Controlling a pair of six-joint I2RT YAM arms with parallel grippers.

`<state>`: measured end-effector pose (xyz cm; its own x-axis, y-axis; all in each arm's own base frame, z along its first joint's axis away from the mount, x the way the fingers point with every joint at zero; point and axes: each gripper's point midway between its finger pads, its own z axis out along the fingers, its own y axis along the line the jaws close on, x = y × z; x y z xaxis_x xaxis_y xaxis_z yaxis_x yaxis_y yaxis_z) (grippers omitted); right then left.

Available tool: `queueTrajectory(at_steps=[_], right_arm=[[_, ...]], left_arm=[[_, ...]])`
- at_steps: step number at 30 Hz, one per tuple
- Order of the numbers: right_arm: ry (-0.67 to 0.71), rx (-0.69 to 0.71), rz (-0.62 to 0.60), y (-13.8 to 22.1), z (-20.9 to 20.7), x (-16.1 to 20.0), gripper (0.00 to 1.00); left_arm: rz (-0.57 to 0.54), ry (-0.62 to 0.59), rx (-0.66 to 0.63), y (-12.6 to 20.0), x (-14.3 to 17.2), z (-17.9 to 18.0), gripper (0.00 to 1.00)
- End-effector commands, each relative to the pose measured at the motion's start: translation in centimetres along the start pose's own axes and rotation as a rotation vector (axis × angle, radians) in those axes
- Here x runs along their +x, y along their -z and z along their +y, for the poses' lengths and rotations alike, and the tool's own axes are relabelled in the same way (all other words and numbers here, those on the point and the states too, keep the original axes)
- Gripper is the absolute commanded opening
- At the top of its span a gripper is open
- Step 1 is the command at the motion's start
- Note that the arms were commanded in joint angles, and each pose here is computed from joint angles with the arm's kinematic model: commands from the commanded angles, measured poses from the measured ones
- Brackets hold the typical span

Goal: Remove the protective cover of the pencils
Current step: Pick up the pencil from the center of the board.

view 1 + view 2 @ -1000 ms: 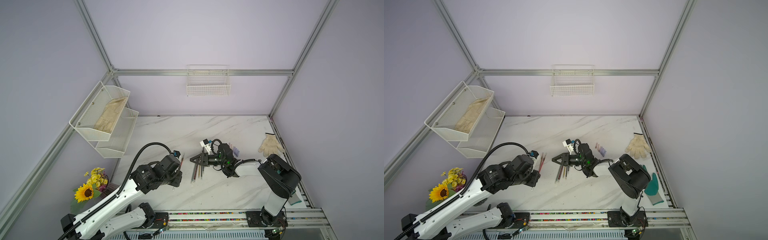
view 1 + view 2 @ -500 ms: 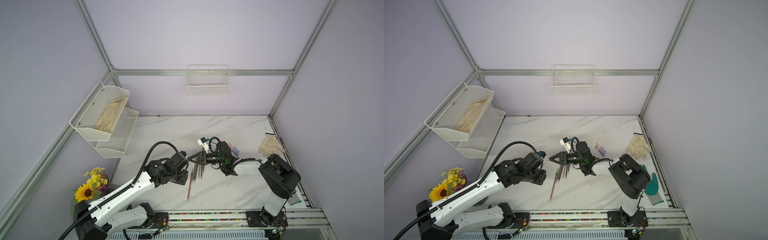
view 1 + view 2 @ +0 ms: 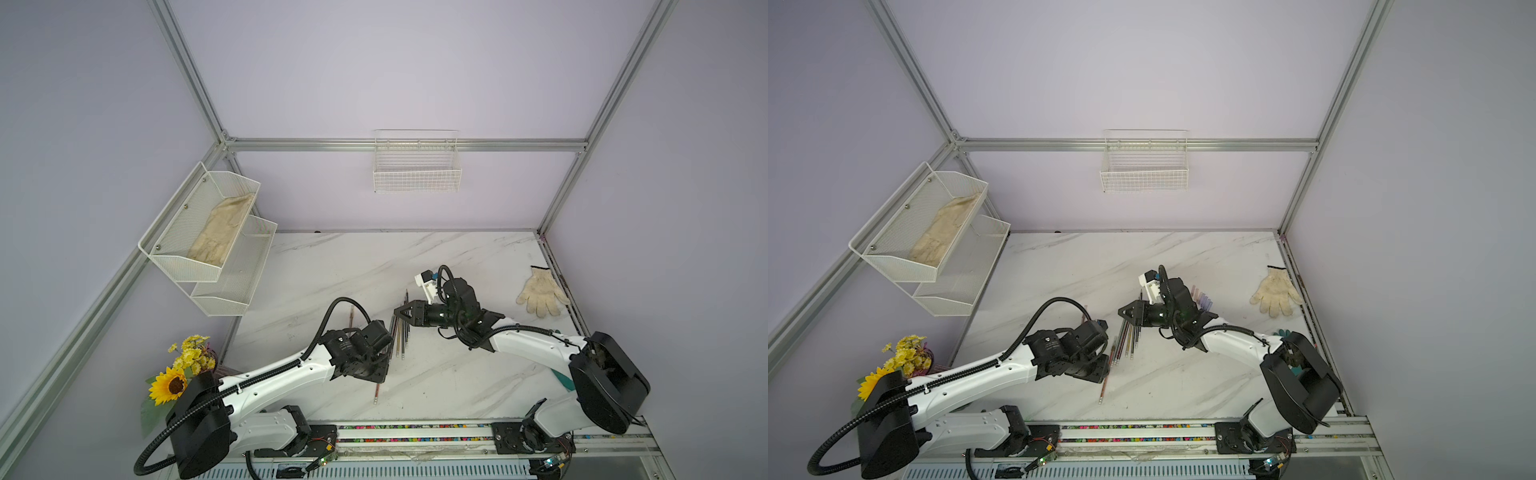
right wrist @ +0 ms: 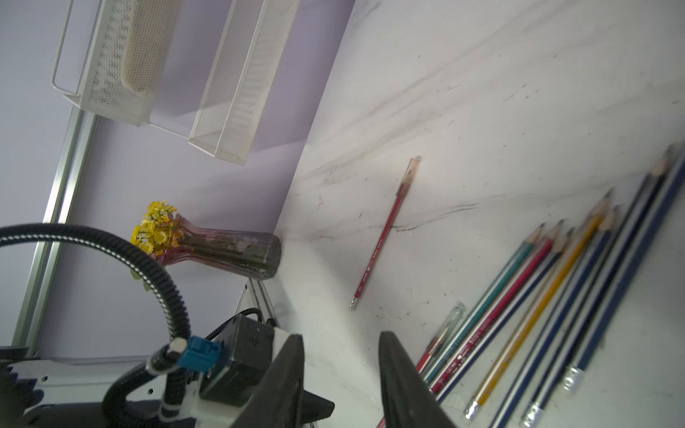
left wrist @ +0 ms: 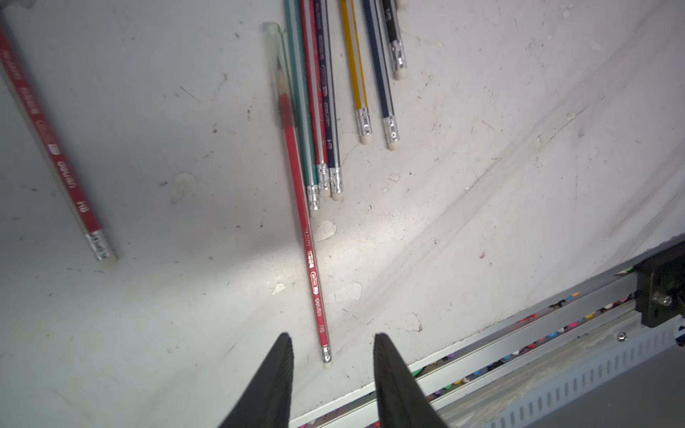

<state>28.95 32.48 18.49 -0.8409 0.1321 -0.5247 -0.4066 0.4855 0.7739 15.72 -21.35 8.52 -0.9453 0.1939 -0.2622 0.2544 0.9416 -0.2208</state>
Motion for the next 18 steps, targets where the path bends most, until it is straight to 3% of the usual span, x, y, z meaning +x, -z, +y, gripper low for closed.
queueTrajectory(at_steps=[1, 9, 18], right_arm=[[0.01, 0.075, -0.025, 1.4, -1.3, 0.1, 0.37], [0.025, 0.057, -0.028, 2.7, -1.0, 0.7, 0.38], [0.032, 0.047, -0.041, 3.7, -1.0, 0.7, 0.38]], left_arm=[[0.0, 0.043, -0.022, -1.6, 0.7, 0.3, 0.38], [0.14, 0.056, -0.173, -5.0, 3.6, 1.6, 0.35], [0.203, 0.023, -0.223, -6.5, 4.8, 1.3, 0.27]])
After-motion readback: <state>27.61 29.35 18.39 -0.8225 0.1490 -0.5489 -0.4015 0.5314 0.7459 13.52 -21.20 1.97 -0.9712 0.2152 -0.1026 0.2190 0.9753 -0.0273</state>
